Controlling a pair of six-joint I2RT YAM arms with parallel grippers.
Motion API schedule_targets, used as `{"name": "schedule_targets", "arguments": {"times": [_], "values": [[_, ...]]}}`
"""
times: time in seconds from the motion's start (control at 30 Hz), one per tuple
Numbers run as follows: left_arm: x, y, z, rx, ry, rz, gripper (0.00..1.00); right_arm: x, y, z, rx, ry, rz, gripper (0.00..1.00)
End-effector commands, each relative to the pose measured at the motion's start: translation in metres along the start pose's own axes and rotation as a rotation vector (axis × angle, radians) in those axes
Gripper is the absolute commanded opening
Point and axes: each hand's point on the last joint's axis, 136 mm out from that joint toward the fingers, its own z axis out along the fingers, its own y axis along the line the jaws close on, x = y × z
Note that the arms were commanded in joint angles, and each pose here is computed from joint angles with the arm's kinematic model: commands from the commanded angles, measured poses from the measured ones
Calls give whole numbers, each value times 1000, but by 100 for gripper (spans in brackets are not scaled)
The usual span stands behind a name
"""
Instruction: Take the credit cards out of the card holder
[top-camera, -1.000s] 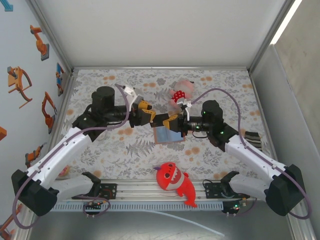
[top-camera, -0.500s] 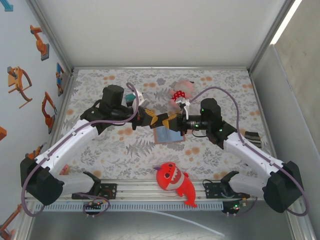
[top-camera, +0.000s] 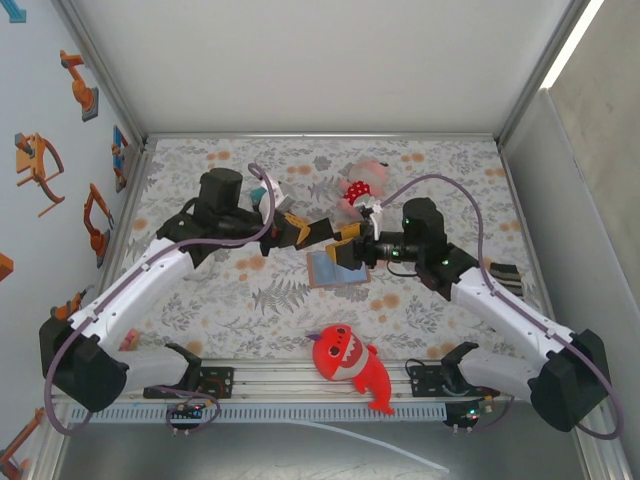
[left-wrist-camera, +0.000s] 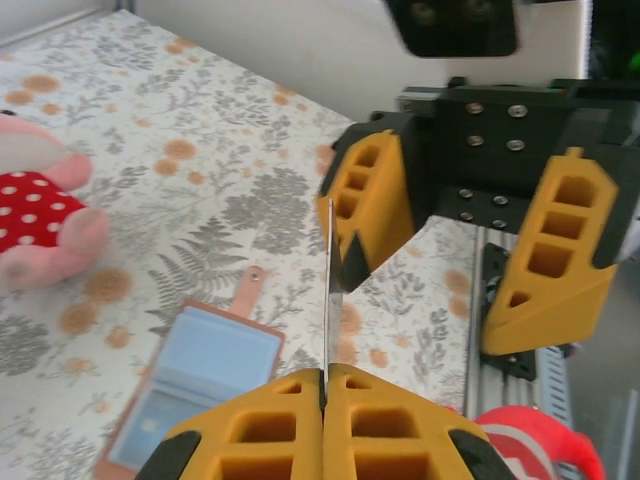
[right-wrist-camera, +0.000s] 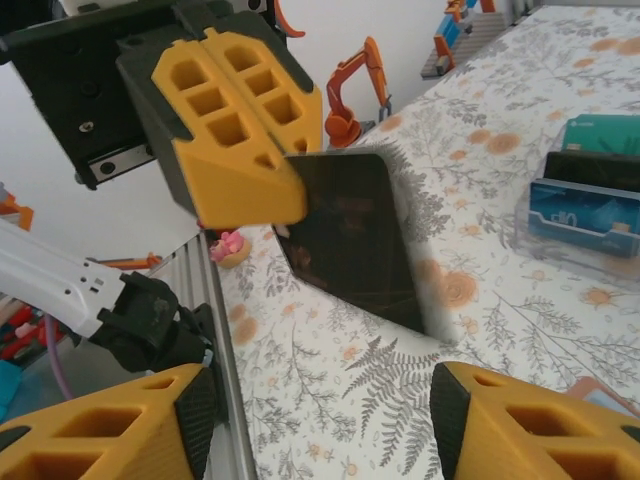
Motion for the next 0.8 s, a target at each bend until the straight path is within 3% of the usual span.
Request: {"name": "schedule_targets", "arguments": {"times": [0.0,0.13,0.3,0.47,0.77], "values": [[-5,22,-13,-98,-15,72,0,-12,0,-9,64,-27,-43,61],[-2,51,-19,-161,1,86,0,-12,-6,-11,103,-25,-33,68],[3,93,-23,-220,25,88,0,-6,-17,-9,152,-9,0,88],[12,130,-18,-249,65,114,0,-2,-27,-5,183,24,31,99],[32,184,-6,-268,116,187,0,0,-47,-5,285,48,57,99]]}}
